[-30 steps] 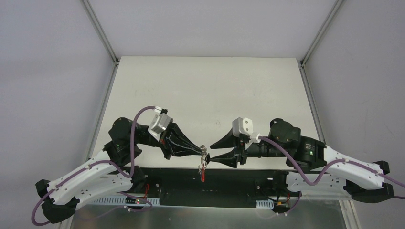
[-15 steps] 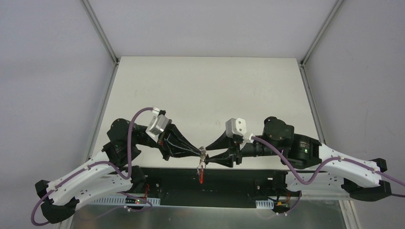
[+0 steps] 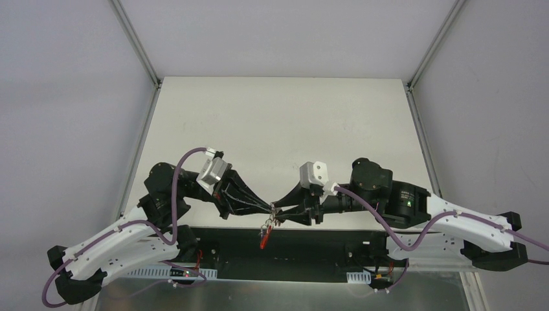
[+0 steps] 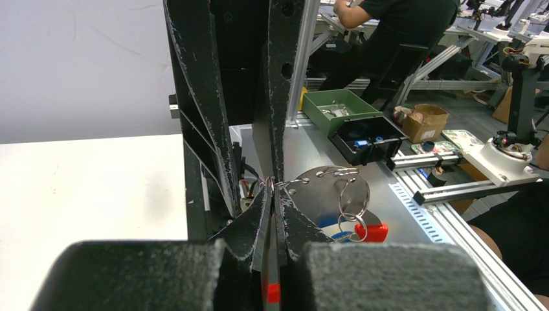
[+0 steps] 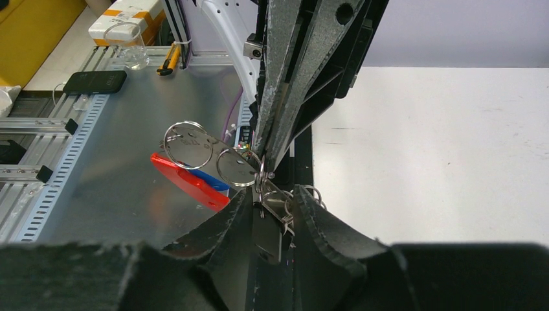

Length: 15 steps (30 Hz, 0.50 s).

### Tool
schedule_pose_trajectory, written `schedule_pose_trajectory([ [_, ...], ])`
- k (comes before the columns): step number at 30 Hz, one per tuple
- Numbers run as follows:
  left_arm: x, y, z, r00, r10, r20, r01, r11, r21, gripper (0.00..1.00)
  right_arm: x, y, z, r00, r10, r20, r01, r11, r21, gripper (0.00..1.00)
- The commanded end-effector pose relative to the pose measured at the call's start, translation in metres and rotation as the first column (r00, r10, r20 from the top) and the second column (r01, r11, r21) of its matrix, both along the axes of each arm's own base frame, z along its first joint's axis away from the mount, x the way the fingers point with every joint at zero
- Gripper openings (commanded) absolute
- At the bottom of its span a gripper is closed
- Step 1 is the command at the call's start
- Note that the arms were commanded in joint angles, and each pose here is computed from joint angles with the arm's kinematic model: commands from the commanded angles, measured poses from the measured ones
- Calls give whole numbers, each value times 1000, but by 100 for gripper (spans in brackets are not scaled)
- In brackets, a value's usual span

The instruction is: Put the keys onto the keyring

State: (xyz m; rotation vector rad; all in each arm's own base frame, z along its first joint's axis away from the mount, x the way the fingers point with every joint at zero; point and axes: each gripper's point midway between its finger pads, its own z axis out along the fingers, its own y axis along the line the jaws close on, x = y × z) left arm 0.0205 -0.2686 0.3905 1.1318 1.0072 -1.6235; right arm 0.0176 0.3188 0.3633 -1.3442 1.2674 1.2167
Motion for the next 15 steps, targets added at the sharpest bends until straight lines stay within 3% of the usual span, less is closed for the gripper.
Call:
schedule_pose_trajectory([
  [1,-10,7,14,998,-25,63,29,998,-63,0,-5,2,32,999,27,38,-31,995,94,30],
  [5,-10,8,14,998,-23,66,28,998,-62,0,-4,3,33,999,27,41,-30,995,93,21],
  [10,-10,8,12,998,-24,66,28,998,-57,0,-5,4,32,999,32,43,-36,995,94,17],
  [14,-10,8,11,997,-23,67,27,998,-54,0,-5,4,33,998,27,50,-32,995,96,0],
  [15,-10,8,10,998,-22,66,26,998,-51,0,-4,4,33,998,25,50,-30,995,98,0],
])
